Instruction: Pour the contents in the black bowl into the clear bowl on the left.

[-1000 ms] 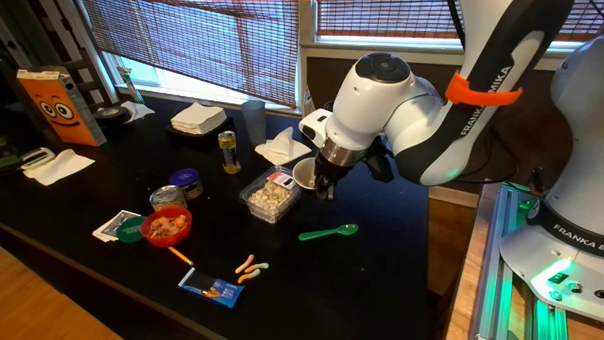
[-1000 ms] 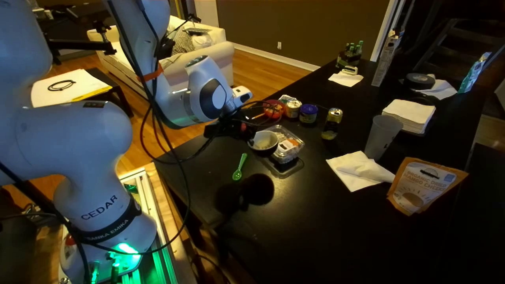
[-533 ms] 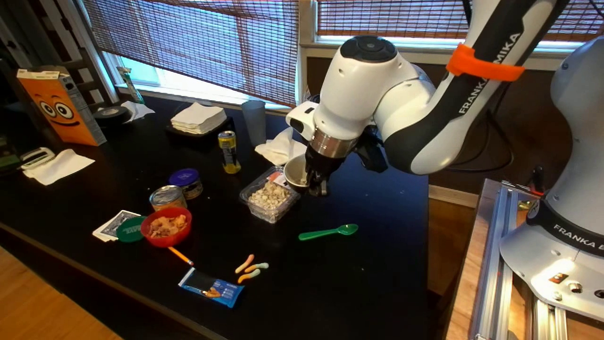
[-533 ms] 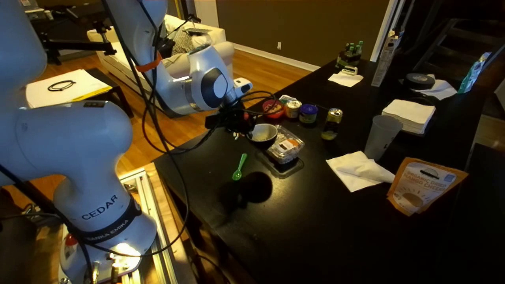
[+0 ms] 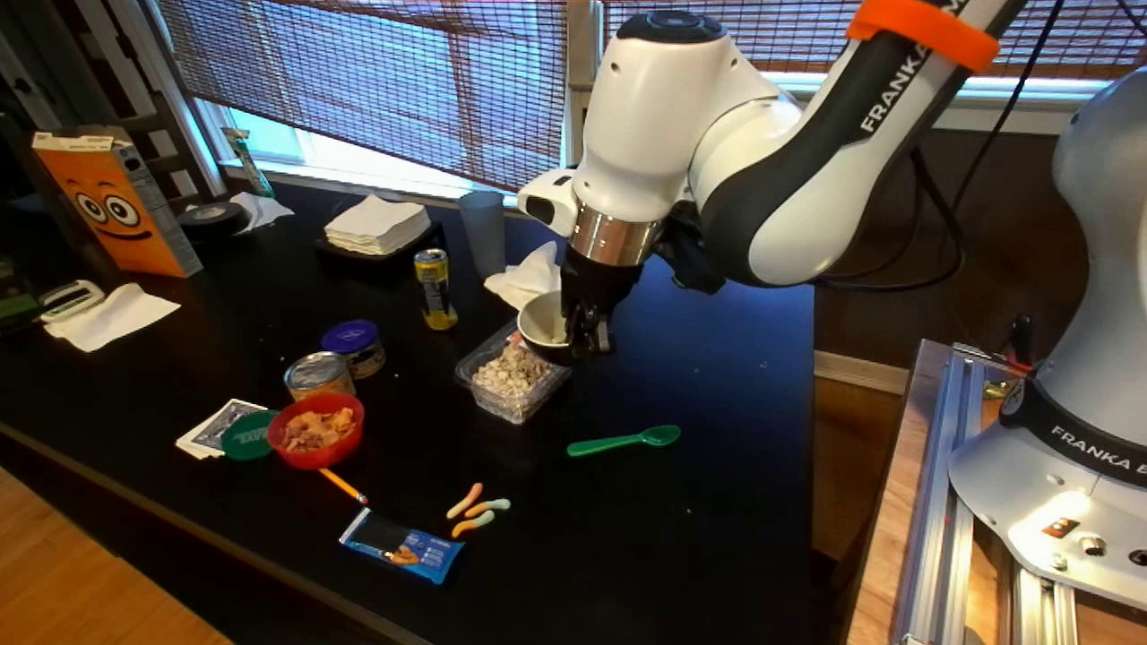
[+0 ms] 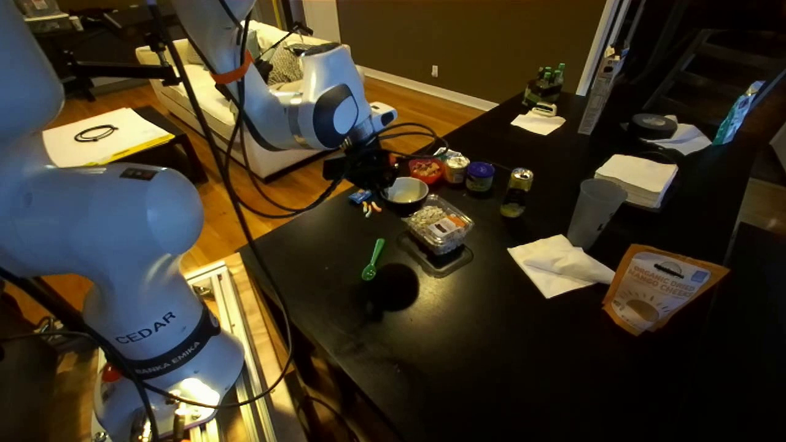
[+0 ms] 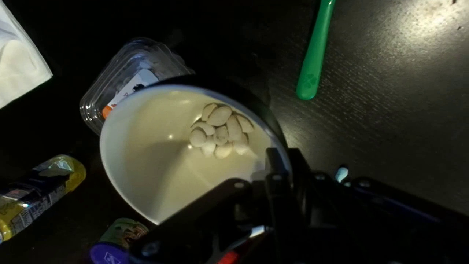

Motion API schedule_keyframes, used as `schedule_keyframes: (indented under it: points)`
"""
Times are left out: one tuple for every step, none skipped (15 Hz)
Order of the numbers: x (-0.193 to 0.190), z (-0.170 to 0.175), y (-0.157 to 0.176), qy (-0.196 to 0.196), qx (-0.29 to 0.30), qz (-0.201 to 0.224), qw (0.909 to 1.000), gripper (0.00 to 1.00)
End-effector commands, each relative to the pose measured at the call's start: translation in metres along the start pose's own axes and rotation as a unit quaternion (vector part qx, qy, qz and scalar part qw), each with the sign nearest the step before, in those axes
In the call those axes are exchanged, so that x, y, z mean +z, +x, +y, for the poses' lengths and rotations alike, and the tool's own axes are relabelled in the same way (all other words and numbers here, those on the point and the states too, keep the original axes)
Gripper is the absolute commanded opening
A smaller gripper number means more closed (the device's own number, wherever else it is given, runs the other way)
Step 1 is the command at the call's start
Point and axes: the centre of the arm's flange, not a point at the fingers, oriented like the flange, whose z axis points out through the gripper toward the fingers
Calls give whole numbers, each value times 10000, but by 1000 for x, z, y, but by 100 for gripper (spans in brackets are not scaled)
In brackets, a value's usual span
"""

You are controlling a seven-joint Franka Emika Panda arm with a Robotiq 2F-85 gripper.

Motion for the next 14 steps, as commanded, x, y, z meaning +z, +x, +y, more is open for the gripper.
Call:
schedule_keyframes:
  points:
    - [16, 31, 13, 407, 34, 227, 9989, 2]
    - [16, 34, 13, 465, 58, 299, 9985, 2]
    - [17, 36, 12, 508, 86, 437, 9977, 2]
    - [18, 39, 11, 556, 127, 535, 9969, 2]
    - [19, 42, 11, 594, 166, 589, 9964, 2]
    - [21, 44, 11, 623, 221, 651, 9957, 2]
    - [23, 47, 11, 607, 267, 717, 9952, 2]
    - [24, 48, 12, 562, 314, 782, 9949, 2]
    - [28, 48, 14, 466, 325, 802, 9952, 2]
    - [31, 48, 16, 397, 333, 845, 9951, 2]
    - [34, 49, 17, 358, 348, 869, 9950, 2]
    - [36, 50, 18, 331, 356, 876, 9950, 2]
    - [41, 51, 18, 279, 358, 857, 9953, 2]
    - [45, 52, 18, 223, 368, 862, 9953, 2]
